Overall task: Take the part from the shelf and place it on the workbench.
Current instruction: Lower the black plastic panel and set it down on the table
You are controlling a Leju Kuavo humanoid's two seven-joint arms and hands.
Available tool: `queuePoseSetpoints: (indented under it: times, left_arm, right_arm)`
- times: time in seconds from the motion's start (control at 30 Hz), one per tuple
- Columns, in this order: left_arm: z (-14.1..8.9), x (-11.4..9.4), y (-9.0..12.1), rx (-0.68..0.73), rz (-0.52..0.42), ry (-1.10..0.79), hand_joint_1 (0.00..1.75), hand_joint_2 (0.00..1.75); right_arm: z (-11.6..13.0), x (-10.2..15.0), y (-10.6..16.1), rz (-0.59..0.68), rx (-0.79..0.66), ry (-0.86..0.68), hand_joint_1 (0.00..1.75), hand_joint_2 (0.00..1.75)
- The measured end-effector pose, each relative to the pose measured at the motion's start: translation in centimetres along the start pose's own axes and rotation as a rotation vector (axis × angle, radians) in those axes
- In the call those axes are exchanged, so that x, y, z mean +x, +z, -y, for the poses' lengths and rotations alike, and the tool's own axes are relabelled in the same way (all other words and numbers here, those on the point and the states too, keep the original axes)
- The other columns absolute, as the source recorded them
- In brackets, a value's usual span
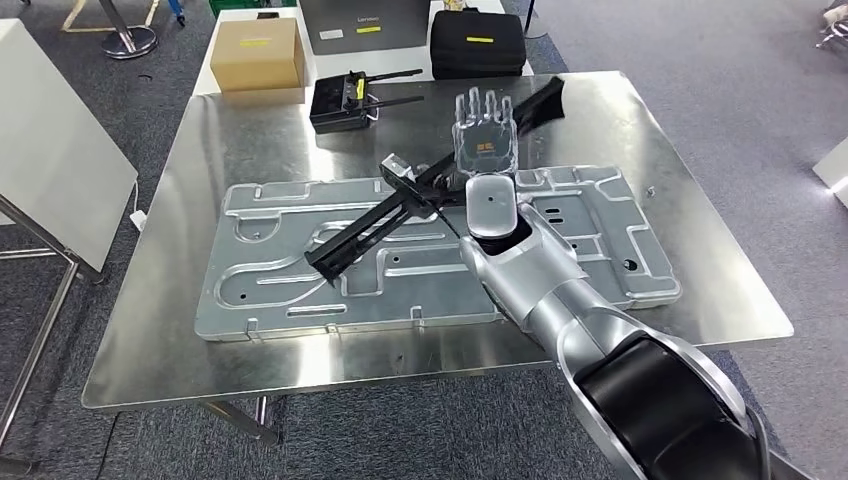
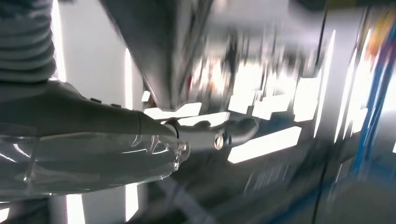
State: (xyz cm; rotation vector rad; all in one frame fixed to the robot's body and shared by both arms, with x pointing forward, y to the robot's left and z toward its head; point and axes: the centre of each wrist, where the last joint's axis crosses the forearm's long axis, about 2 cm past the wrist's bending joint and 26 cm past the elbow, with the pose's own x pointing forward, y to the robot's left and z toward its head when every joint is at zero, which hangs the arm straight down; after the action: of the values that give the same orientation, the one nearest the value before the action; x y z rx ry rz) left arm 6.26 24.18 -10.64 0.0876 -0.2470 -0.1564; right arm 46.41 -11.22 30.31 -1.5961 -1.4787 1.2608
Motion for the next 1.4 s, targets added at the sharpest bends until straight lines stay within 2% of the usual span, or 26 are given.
queuePoseSetpoints:
  times: [0.1, 0.33, 0.47, 0.63, 0.8, 0.9, 1.0, 1.13, 1.27, 1.4]
  left_arm:
    - [0.1, 0.0, 0.0, -0.002, 0.000, -0.001, 0.00, 0.00]
    - [0.2, 0.0, 0.0, -0.003, 0.000, 0.002, 0.00, 0.00]
    - [0.2, 0.0, 0.0, 0.000, 0.000, 0.021, 0.00, 0.00]
    - [0.2, -0.1, 0.0, 0.003, 0.000, 0.046, 0.00, 0.00]
    - [0.2, -0.1, 0.0, 0.005, -0.003, 0.065, 0.00, 0.00]
    - [0.2, -0.1, 0.0, 0.005, -0.005, 0.068, 0.00, 0.00]
    - [0.2, 0.0, 0.0, 0.004, -0.004, 0.067, 0.00, 0.00]
    - [0.2, 0.0, 0.0, 0.002, -0.003, 0.063, 0.00, 0.00]
    - [0.2, 0.0, 0.0, 0.002, -0.002, 0.061, 0.00, 0.00]
    - [0.3, -0.1, 0.1, -0.001, -0.001, 0.051, 0.00, 0.00]
  right_arm:
    - [0.0, -0.6, 0.1, -0.022, -0.130, 0.054, 0.00, 0.00]
    - [-0.7, -0.9, 0.6, -0.015, -0.151, 0.040, 0.00, 0.00]
    - [-0.5, -0.6, 0.8, 0.033, -0.072, -0.245, 0.00, 0.00]
    - [0.7, -0.7, 0.5, 0.028, -0.112, -0.597, 0.00, 0.00]
    - [1.2, -1.1, -0.2, -0.045, 0.082, -1.032, 0.00, 0.00]
    - [0.7, -1.2, -0.2, -0.073, 0.125, -1.131, 0.00, 0.00]
    - [1.0, -1.2, -0.4, -0.087, 0.083, -1.110, 0.00, 0.00]
    - [1.6, -1.0, -0.6, -0.086, -0.043, -0.934, 0.00, 0.00]
    - [1.9, -0.7, -0.6, -0.087, -0.065, -0.861, 0.00, 0.00]
    - [1.9, -0.2, -0.2, -0.069, -0.143, -0.621, 0.00, 0.00]
